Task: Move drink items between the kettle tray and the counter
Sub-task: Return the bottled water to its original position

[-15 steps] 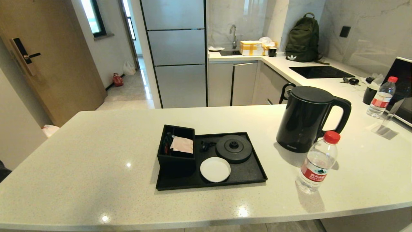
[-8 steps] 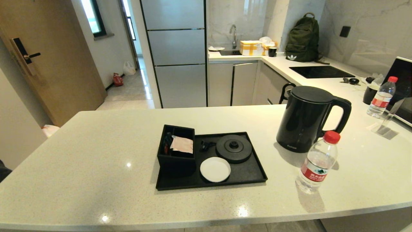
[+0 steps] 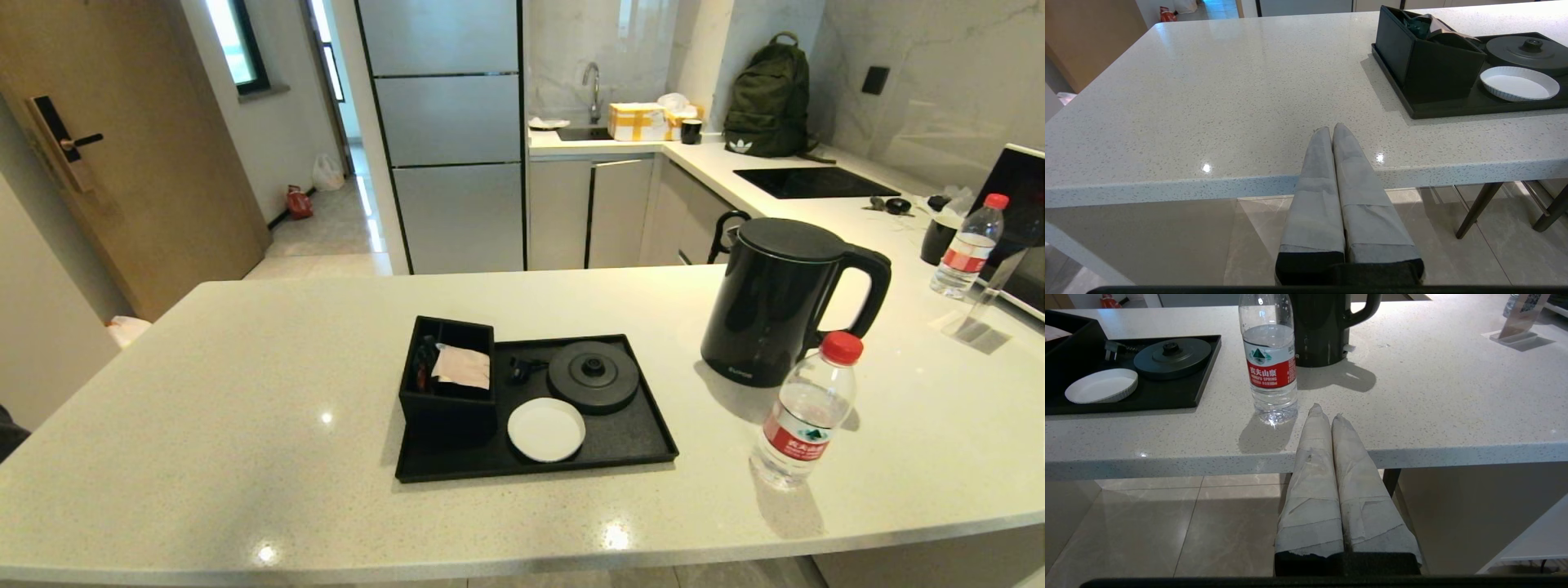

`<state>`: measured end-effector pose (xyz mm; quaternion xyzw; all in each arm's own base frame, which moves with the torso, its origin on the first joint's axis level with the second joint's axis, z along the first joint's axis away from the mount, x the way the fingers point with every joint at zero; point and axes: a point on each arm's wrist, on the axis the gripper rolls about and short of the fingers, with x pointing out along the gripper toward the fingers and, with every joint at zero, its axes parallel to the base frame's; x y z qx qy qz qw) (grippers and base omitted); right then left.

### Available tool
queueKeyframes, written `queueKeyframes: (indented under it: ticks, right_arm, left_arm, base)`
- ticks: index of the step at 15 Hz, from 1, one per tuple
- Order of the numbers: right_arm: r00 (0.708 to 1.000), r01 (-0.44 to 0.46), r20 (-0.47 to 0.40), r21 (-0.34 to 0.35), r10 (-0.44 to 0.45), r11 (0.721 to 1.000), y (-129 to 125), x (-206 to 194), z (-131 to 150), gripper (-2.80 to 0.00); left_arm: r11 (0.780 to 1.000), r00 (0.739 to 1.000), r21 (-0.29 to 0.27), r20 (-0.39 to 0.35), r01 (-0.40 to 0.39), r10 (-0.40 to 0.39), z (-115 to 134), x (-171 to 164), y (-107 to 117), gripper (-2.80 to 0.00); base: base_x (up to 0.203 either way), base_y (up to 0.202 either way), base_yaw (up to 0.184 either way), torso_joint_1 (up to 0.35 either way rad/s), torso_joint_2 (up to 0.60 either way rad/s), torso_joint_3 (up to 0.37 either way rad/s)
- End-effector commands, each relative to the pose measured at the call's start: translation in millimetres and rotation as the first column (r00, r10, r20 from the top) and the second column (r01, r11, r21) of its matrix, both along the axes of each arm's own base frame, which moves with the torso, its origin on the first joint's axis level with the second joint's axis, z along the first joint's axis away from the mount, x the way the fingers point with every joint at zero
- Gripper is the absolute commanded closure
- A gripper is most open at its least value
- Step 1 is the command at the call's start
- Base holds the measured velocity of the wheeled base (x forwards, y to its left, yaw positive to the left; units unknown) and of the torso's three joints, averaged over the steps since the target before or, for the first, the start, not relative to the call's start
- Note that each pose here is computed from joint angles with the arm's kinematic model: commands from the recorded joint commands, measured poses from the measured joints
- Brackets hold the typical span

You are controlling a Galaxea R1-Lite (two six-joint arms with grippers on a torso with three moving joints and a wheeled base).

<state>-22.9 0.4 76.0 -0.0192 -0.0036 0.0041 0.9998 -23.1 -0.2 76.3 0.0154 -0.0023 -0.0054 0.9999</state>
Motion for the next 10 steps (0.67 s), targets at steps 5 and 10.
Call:
queueKeyframes:
  ticks: [5, 10]
  right_arm:
    - [1.000, -0.001, -0.001, 0.006, 0.001, 1.000, 0, 0, 0, 0.00]
    - [0.999, 0.022, 0.023, 0.027, -0.022, 0.999, 0, -4, 23, 0.00]
  left_arm:
    - [1.000, 1.000, 0.000, -0.001, 0.000, 0.000, 0, 0, 0, 0.00]
    - [1.000, 1.000, 0.000, -0.001, 0.001, -0.001, 0, 0, 0, 0.00]
  base:
    - [0.000, 0.000, 0.000, 0.000, 0.00, 0.000]
    - [0.000, 0.000, 0.000, 0.000, 0.00, 0.000]
